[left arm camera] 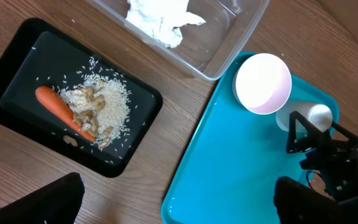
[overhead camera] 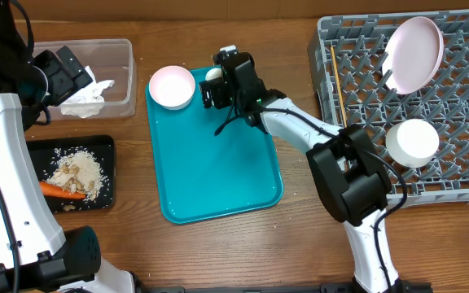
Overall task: Sort waste into correct bins and load items into the dishwasher rack
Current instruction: 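Close the right gripper on the white cup and lift it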
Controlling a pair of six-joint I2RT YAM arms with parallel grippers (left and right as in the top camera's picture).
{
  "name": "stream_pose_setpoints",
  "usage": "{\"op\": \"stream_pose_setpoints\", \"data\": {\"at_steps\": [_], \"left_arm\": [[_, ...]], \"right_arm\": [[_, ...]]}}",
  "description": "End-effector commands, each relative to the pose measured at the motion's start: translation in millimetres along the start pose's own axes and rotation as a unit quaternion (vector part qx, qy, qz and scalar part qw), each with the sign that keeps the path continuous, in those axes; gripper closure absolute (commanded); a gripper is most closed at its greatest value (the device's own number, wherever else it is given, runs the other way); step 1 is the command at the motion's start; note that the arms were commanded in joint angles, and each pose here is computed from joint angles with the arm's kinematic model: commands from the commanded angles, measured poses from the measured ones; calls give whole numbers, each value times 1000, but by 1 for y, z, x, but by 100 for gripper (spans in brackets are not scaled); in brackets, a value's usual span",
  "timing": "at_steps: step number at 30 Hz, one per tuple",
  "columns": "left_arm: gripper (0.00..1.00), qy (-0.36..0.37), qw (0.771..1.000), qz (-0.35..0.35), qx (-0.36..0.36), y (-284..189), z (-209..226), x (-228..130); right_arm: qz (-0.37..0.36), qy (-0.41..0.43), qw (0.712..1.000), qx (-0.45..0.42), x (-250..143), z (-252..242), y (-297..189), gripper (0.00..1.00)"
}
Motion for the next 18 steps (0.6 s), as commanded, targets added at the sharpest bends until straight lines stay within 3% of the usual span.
{"op": "stream_pose_setpoints", "data": {"at_steps": [1,6,14,18], "left_arm": [[0,-7,1000,0,6,0,2,0],[0,-7,1000,0,6,0,2,0],[0,-7,1000,0,6,0,2,0],[0,-7,1000,0,6,0,2,0]], "right_arm": [[-5,-3,1000,-4,0,-1,4,2],[-13,-4,1000,0,3,0,4,23],[-13,-3,1000,0,4,1,1,34],[-31,-1,1000,5,25,6,-22,39]]}}
Point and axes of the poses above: each gripper's point midway between its finger pads, its own y axis out along the fingers, its own z axis along the line the jaws close on, x = y × z, the point moved 9 cm from there along -y, back along the fingers, and after that the axes turned 12 degrees about y, right-handed, at the moved point
